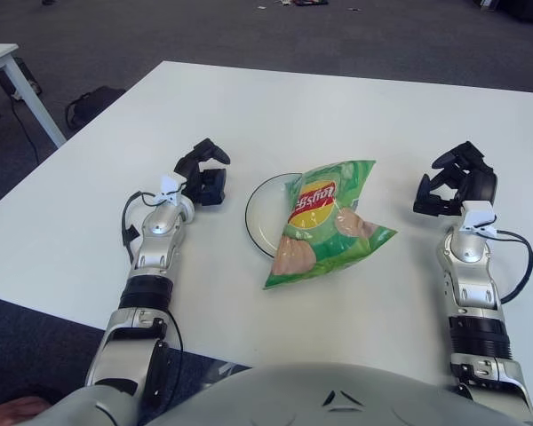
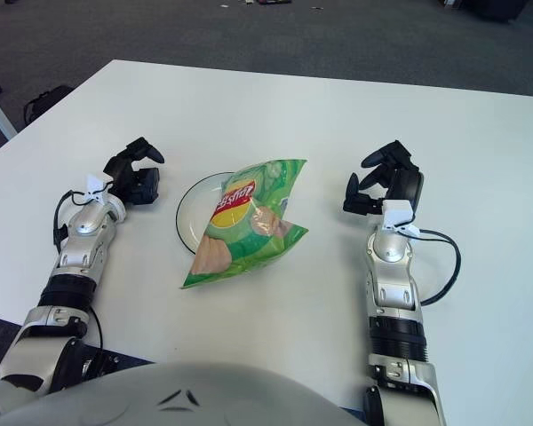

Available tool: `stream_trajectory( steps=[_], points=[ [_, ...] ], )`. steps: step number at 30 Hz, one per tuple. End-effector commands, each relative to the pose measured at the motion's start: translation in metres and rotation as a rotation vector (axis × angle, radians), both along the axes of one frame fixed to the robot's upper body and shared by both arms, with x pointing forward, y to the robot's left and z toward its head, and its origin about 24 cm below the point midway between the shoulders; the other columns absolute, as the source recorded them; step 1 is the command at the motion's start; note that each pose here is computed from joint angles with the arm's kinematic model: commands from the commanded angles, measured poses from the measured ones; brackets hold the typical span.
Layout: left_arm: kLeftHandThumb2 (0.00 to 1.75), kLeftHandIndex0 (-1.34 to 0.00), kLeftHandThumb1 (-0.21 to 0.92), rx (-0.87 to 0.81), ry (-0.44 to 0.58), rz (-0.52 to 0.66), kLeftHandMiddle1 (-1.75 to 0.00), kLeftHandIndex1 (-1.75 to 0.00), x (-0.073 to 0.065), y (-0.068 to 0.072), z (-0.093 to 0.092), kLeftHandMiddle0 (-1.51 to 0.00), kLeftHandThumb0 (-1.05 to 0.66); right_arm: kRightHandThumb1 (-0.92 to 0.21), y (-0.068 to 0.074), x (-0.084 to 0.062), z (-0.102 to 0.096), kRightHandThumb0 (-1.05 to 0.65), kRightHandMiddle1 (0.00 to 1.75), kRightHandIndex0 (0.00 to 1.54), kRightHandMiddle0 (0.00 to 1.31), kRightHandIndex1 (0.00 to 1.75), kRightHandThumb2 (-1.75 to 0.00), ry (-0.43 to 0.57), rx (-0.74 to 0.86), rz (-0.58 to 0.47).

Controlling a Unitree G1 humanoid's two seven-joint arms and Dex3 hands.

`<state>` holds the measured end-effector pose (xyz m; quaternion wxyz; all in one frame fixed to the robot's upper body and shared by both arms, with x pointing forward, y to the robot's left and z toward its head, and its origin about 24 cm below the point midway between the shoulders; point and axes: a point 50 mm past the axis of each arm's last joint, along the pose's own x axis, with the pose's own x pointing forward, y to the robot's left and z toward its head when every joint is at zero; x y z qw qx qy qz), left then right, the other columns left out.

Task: Put the snack into the plate.

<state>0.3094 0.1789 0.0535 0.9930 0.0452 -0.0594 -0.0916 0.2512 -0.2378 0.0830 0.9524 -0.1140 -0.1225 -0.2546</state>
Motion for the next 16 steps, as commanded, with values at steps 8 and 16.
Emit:
stream_trajectory(
  steps=[8,16],
  points=[
    [1.21,-0.54,0.40,-0.035,0.175,-0.038,-1.75,-1.75,-0.0074,-0.0086,-0.0399,-1.22,-0.45,0.06,0.0046,-0.0537,-0.0704,-0.01,1.75,0.90,0.67,1.74,-1.75,0.273,0.136,-0.110],
    [1.24,-0.56,0.38,-0.006,0.145,-0.059,-1.75,-1.75,-0.0039,-0.0135,-0.0333,-1.24,-0.46,0.06,0.0030,-0.0552,-0.0690,-0.01,1.74,0.89,0.67,1.74,-1.75,0.275,0.156,-0.113]
  ],
)
